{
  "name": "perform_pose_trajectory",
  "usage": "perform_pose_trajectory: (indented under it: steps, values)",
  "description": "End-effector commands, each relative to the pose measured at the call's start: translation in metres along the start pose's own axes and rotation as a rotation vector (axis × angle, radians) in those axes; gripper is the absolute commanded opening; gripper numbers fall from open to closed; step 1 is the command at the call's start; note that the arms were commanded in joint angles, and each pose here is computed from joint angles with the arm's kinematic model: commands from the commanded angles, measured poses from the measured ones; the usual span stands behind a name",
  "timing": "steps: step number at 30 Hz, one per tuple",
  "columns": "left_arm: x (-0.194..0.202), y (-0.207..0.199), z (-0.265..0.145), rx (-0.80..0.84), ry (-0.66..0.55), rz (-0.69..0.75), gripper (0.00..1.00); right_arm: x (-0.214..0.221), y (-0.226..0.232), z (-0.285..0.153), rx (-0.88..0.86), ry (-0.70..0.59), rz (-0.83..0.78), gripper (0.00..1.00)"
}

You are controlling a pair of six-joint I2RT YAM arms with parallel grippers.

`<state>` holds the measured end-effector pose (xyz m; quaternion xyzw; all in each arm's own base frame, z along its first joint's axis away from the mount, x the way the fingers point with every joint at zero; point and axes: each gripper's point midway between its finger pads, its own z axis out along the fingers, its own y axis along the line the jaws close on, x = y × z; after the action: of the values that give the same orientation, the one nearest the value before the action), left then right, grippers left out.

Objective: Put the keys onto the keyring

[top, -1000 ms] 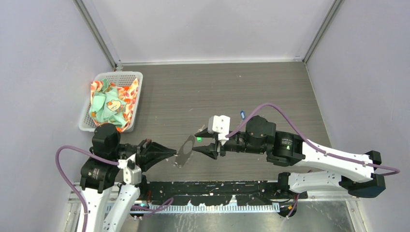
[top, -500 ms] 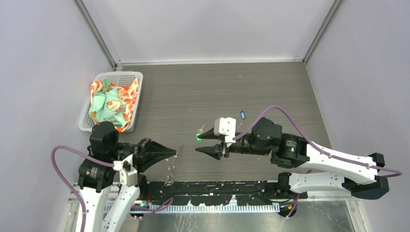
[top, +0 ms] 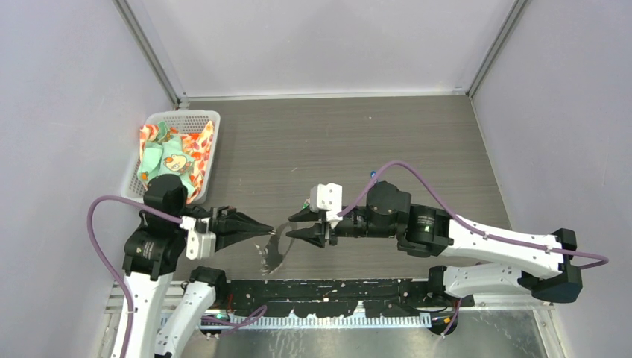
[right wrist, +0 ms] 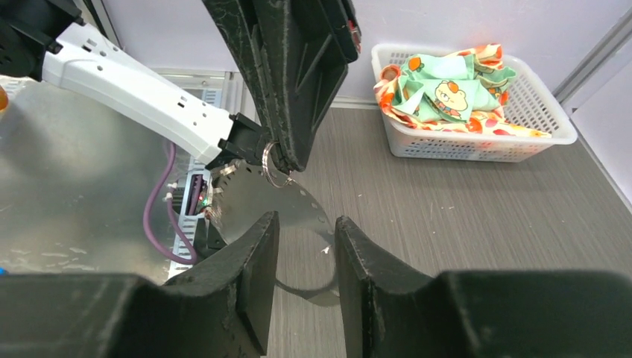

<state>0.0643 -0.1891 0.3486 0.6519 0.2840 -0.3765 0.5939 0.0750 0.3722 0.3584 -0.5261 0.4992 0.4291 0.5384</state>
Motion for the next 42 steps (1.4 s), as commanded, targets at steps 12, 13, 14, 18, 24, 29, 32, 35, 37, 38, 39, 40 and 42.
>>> perform_pose_trajectory:
  steps: [12, 13, 14, 18, 24, 29, 32, 35, 37, 38, 39, 40, 42]
  values:
    - [-0.013, -0.001, 0.002, 0.033, -0.039, -0.161, 0.00, -0.051, -0.004, 0.008, 0.006, -0.149, 0.014, 0.28]
    - [-0.012, 0.000, 0.001, 0.030, -0.035, -0.175, 0.00, -0.052, -0.003, 0.008, 0.003, -0.153, 0.017, 0.27]
    - [-0.012, 0.000, 0.001, 0.030, -0.034, -0.191, 0.00, -0.052, -0.003, 0.008, 0.000, -0.154, 0.020, 0.27]
    - [-0.011, 0.001, 0.001, 0.029, -0.032, -0.248, 0.00, -0.049, 0.000, 0.011, -0.011, -0.150, 0.032, 0.27]
    - [-0.008, 0.005, 0.001, 0.021, -0.021, -0.300, 0.00, -0.049, 0.005, 0.013, -0.043, -0.157, 0.047, 0.27]
    - [-0.005, 0.007, 0.001, 0.011, -0.011, -0.316, 0.00, -0.041, 0.014, 0.014, -0.085, -0.132, 0.063, 0.29]
    - [-0.005, 0.008, 0.001, 0.010, -0.010, -0.315, 0.00, -0.037, 0.016, 0.014, -0.097, -0.119, 0.070, 0.35]
    - [-0.005, 0.009, 0.001, 0.011, -0.011, -0.310, 0.00, -0.035, 0.014, 0.015, -0.080, -0.117, 0.077, 0.37]
    - [-0.006, 0.009, 0.001, 0.013, -0.012, -0.308, 0.00, -0.034, 0.010, 0.017, -0.060, -0.118, 0.077, 0.37]
    - [-0.008, 0.008, 0.001, 0.015, -0.015, -0.306, 0.00, -0.034, 0.009, 0.018, -0.055, -0.119, 0.075, 0.36]
    - [-0.008, 0.008, 0.001, 0.015, -0.016, -0.303, 0.00, -0.033, 0.007, 0.020, -0.050, -0.116, 0.074, 0.35]
    - [-0.009, 0.009, 0.001, 0.016, -0.016, -0.302, 0.00, -0.032, 0.007, 0.021, -0.049, -0.114, 0.074, 0.34]
    - [-0.010, 0.009, 0.001, 0.017, -0.017, -0.299, 0.00, -0.030, 0.006, 0.023, -0.043, -0.110, 0.074, 0.32]
